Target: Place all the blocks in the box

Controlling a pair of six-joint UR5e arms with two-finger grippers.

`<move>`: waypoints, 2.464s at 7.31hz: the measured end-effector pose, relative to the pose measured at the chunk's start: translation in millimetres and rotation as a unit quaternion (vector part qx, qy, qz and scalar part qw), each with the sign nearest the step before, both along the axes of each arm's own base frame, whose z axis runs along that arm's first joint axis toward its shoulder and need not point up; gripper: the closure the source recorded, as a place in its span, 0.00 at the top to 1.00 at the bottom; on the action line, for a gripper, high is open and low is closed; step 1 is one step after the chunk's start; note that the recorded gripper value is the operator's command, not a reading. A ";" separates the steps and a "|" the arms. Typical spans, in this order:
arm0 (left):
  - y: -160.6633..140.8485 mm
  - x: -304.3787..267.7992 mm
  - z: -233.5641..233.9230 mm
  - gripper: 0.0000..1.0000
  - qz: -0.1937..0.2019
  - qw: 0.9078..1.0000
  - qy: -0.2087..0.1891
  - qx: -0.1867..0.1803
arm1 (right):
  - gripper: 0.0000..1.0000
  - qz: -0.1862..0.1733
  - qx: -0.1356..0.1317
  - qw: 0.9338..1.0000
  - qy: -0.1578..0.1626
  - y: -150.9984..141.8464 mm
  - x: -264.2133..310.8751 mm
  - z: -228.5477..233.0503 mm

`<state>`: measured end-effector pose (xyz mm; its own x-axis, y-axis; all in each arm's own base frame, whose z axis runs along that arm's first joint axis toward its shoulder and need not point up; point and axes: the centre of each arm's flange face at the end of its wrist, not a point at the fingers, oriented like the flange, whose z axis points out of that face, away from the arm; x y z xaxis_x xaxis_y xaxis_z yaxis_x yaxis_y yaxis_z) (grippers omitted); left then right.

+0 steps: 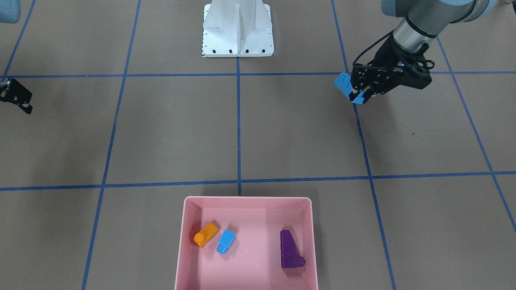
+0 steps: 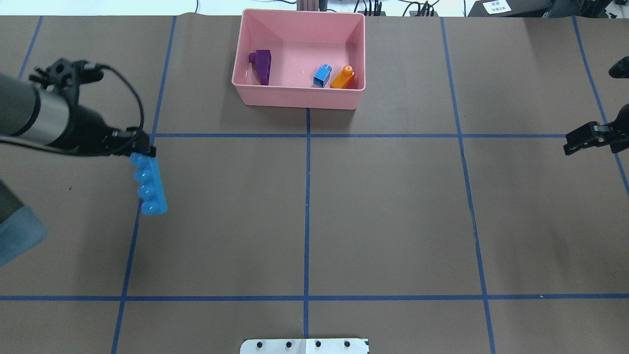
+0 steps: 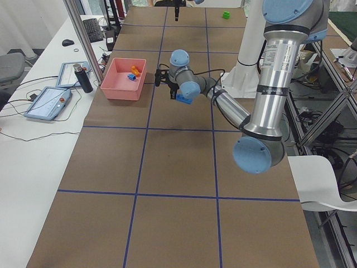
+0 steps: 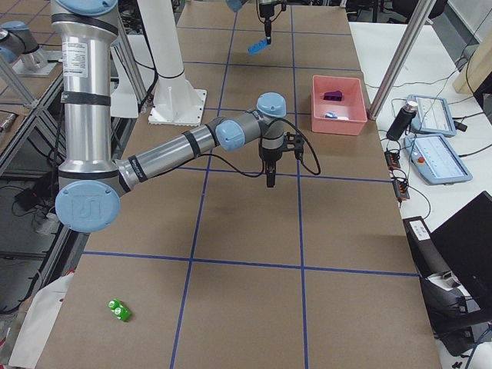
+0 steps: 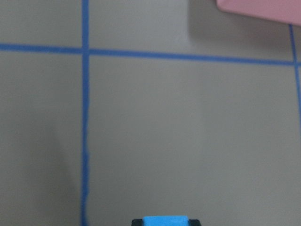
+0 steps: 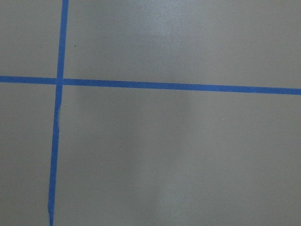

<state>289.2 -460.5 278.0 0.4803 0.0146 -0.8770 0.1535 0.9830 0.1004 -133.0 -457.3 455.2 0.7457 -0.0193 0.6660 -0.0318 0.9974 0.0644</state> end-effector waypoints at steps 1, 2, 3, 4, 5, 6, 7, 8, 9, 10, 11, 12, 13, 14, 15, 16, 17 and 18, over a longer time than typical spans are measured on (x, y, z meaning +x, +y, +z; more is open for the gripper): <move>-44.7 13.9 -48.3 0.00 -0.017 1.000 -0.005 -0.007 | 0.99 0.000 -0.001 1.000 0.001 -2.0 -0.9 1.0; -91.9 32.7 -90.7 0.00 -0.031 0.999 -0.008 -0.016 | 0.99 0.000 -0.002 1.000 0.001 -3.3 -1.5 2.5; -140.7 55.6 -130.9 0.00 -0.041 0.999 -0.014 -0.028 | 1.00 0.000 -0.002 1.000 0.002 -3.8 -1.7 3.4; -189.8 78.3 -168.0 0.00 -0.052 0.997 -0.023 -0.046 | 1.00 -0.001 -0.002 1.000 0.002 -3.8 -1.6 3.7; -230.1 97.6 -194.1 0.00 -0.063 0.995 -0.036 -0.067 | 1.00 -0.002 -0.002 1.000 0.003 -2.7 -0.3 5.5; -259.5 114.5 -207.4 0.00 -0.078 0.992 -0.051 -0.080 | 0.99 -0.006 -0.002 1.000 0.005 0.9 2.5 10.0; -280.5 134.5 -210.7 0.00 -0.094 0.990 -0.067 -0.082 | 0.99 -0.015 -0.001 1.000 0.009 8.5 7.5 17.1; -293.2 154.8 -206.4 0.00 -0.104 0.988 -0.077 -0.081 | 0.99 -0.026 0.001 1.000 0.014 19.2 14.3 25.9; -299.9 169.6 -196.8 0.41 -0.112 0.987 -0.080 -0.083 | 0.99 -0.040 0.005 0.999 0.020 31.5 23.7 36.4; -301.6 181.1 -188.2 0.63 -0.114 0.986 -0.081 -0.088 | 0.99 -0.053 0.008 0.998 0.027 44.6 36.1 48.1; -300.3 188.8 -184.5 0.92 -0.113 0.986 -0.081 -0.090 | 0.99 -0.065 0.011 0.997 0.032 55.9 48.0 58.6; -297.6 194.8 -183.7 1.00 -0.109 0.987 -0.081 -0.089 | 0.99 -0.075 0.014 0.996 0.037 65.1 59.6 68.9; -294.0 200.1 -184.3 1.00 -0.104 0.987 -0.081 -0.088 | 0.99 -0.081 0.014 0.996 0.040 73.0 69.8 77.5; -290.9 203.5 -185.4 1.00 -0.101 0.988 -0.079 -0.086 | 0.99 -0.087 0.012 0.995 0.043 81.4 77.2 85.5; -287.3 205.3 -188.1 1.00 -0.094 0.990 -0.078 -0.076 | 0.99 -0.094 0.011 0.994 0.046 94.3 84.3 97.2; -280.8 205.3 -181.7 1.00 -0.077 0.992 -0.081 -0.053 | 0.99 -0.097 0.013 0.994 0.046 116.2 94.4 115.8; -271.6 201.0 -157.8 1.00 -0.051 0.995 -0.087 -0.023 | 1.00 -0.096 0.017 0.994 0.046 147.2 107.2 139.5; -262.8 193.4 -131.7 1.00 -0.023 0.996 -0.091 0.005 | 0.99 -0.092 0.019 0.995 0.045 182.5 121.6 165.0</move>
